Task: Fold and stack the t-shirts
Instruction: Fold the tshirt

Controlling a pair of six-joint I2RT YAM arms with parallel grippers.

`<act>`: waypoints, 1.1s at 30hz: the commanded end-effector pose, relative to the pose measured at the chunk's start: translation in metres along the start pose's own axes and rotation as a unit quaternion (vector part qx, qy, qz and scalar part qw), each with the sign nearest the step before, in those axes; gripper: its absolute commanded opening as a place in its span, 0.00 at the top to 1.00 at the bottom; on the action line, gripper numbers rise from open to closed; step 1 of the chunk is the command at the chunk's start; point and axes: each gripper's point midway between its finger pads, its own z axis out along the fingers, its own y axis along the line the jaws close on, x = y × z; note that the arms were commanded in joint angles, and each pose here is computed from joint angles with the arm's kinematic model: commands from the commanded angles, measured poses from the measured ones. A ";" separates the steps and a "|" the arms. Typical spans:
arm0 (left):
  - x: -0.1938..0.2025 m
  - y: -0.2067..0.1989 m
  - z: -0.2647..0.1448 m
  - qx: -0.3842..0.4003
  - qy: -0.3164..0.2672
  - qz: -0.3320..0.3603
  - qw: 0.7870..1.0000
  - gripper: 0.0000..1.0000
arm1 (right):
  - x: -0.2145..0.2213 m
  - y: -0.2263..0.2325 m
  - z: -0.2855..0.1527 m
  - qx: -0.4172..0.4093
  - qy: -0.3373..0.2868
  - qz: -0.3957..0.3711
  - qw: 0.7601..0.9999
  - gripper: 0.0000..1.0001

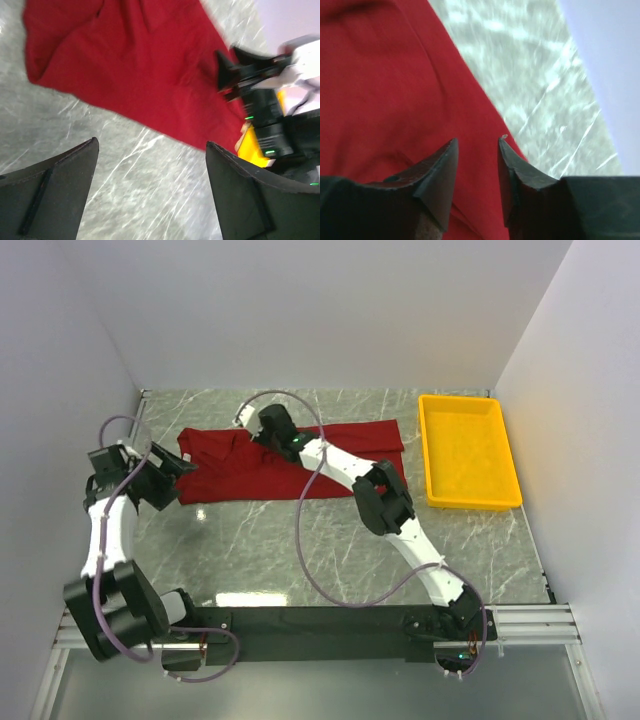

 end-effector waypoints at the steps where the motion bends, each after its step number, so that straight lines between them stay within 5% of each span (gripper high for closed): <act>1: 0.004 -0.021 0.018 0.027 0.041 0.049 0.998 0.08 | -0.022 -0.051 -0.042 -0.015 -0.016 0.048 0.999 0.55; 8: 0.010 -0.019 0.079 -0.112 0.089 0.170 0.975 0.24 | -0.032 -0.030 -0.167 -0.270 -0.116 0.058 0.954 0.51; 13: -0.010 -0.009 0.121 -0.197 0.078 0.232 0.949 0.40 | -0.007 -0.023 -0.229 -0.347 -0.112 0.101 0.926 0.51; 17: -0.009 -0.012 0.151 -0.234 0.092 0.304 0.919 0.50 | 0.010 -0.029 -0.255 -0.357 -0.105 0.128 0.919 0.51; 27: -0.013 -0.010 0.190 -0.302 0.099 0.412 0.854 0.49 | 0.048 -0.045 -0.275 -0.334 -0.072 0.183 0.922 0.51; 33: -0.010 -0.001 0.195 -0.320 0.097 0.427 0.840 0.48 | 0.055 -0.045 -0.276 -0.331 -0.065 0.199 0.920 0.51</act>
